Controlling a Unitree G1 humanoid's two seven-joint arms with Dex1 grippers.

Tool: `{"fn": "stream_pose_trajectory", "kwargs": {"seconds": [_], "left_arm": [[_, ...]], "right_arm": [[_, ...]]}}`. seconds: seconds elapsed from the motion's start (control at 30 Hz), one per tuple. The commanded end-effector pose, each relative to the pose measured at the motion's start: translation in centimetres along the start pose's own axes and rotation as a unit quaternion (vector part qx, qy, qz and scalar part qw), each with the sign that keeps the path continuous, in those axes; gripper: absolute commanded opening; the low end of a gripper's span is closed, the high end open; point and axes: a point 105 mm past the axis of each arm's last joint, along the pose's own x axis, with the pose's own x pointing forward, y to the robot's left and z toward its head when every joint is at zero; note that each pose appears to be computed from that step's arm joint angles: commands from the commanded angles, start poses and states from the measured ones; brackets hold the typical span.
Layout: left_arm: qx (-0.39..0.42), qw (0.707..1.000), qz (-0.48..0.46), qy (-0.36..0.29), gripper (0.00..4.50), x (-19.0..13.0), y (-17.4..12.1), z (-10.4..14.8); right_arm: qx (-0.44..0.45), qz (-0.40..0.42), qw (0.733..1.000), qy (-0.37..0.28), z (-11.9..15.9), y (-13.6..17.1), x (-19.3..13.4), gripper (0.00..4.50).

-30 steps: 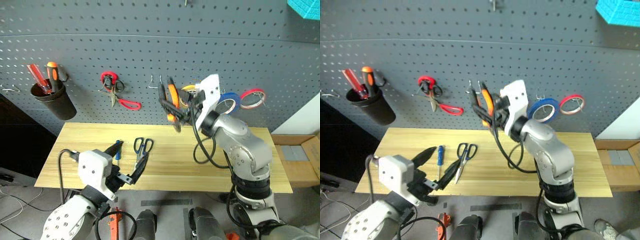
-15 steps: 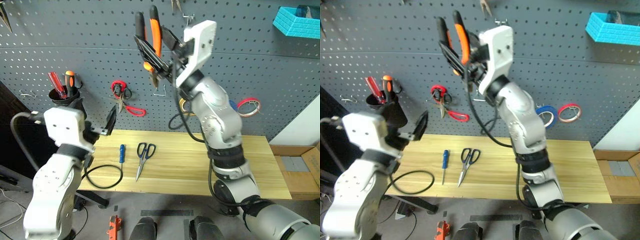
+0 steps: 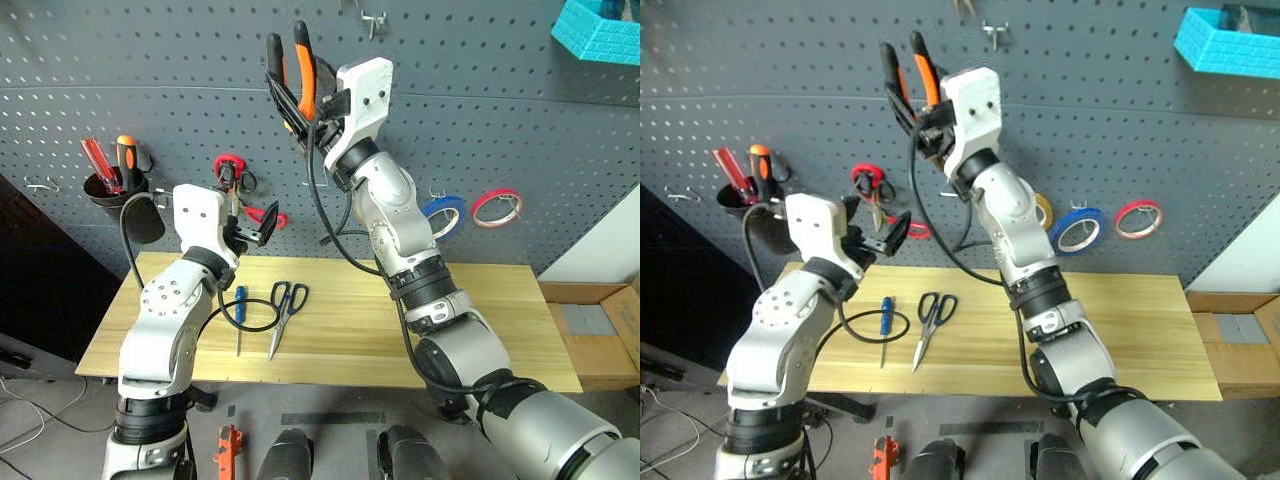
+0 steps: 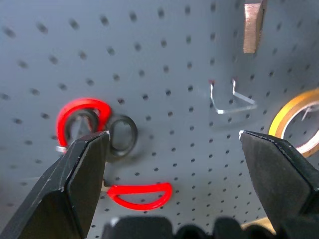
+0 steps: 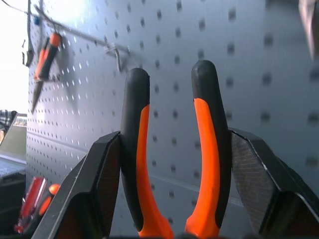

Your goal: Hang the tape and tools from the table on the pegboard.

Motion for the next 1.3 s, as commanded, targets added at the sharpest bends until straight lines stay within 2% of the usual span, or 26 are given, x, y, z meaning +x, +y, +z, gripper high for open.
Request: {"fn": "stream_pose_trajectory", "kwargs": {"seconds": [0.03, 0.33, 0.7, 0.77, 0.9, 1.13, 1.3], "left_arm": [[0.007, 1.0, -0.016, -0.011, 4.5, 0.2, -0.3, 1.0], [0.002, 0.998, -0.059, 0.018, 4.5, 0.2, -1.4, 0.3], [-0.006, 0.997, -0.071, 0.012, 4.5, 0.6, -1.9, 0.9], [-0.006, 0.997, -0.073, 0.011, 4.5, 0.7, -2.0, 0.9], [-0.009, 0.997, -0.077, 0.008, 4.5, 0.9, -2.1, 1.0], [-0.01, 0.997, -0.076, 0.025, 4.5, 0.2, -3.3, -0.3], [0.002, 0.997, -0.052, 0.06, 4.5, -1.7, -4.3, -2.8]], "right_arm": [[-0.011, 0.003, 0.999, -0.043, 2.2, -0.1, 0.9, 2.71], [-0.029, -0.02, 0.999, -0.039, 1.5, -1.7, 1.1, 2.71], [-0.056, -0.025, 0.998, -0.008, -0.4, -1.2, -0.1, 2.71], [-0.067, -0.025, 0.997, -0.001, -0.8, -1.0, -0.6, 3.44], [-0.066, -0.029, 0.997, 0.01, -1.2, -1.0, -1.4, 4.47], [-0.073, -0.013, 0.997, 0.034, -1.0, -1.7, -4.7, 4.47], [-0.083, 0.106, 0.988, 0.079, 0.2, 0.3, -9.1, 4.47]]}}
